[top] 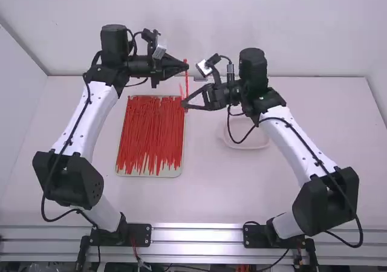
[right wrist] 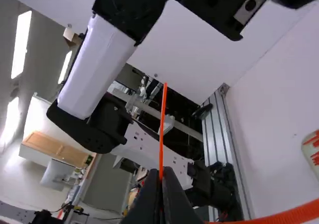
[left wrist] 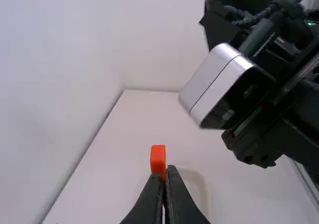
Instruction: Fasten the cable tie
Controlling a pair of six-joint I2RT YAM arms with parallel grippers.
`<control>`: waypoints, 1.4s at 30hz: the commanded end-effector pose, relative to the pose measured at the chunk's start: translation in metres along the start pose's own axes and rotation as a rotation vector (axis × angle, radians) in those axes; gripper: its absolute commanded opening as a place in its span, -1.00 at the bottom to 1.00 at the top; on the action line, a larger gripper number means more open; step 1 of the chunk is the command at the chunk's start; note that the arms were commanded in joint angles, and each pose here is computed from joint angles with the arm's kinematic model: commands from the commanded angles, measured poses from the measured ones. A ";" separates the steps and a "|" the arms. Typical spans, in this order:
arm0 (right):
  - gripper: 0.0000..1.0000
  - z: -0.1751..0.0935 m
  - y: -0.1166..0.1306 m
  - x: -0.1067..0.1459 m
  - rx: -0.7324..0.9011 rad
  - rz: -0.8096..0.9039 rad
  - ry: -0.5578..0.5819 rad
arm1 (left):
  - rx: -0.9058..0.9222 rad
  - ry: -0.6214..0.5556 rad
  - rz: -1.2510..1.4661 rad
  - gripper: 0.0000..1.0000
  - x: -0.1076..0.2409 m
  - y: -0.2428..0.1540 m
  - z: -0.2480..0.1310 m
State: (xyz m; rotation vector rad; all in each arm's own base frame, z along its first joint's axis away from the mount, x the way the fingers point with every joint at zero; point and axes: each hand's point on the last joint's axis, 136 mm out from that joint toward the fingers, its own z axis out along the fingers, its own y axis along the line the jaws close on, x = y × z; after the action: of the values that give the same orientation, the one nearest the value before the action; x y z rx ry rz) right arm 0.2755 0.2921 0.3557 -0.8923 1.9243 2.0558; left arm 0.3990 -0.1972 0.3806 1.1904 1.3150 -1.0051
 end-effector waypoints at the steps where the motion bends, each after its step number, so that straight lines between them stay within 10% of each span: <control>1: -1.00 0.002 0.014 -0.003 -0.003 -0.019 0.001 | 0.036 -0.015 0.075 -0.97 -0.001 -0.007 0.001; 42: -1.00 -0.036 0.015 -0.036 0.149 0.005 -0.204 | 0.076 -0.039 0.294 -0.96 -0.010 -0.018 0.016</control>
State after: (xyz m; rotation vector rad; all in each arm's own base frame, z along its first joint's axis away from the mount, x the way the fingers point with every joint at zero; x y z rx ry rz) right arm 0.3133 0.2688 0.3708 -0.5943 1.9802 1.9115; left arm 0.3884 -0.2171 0.3849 1.3524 1.0814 -0.8600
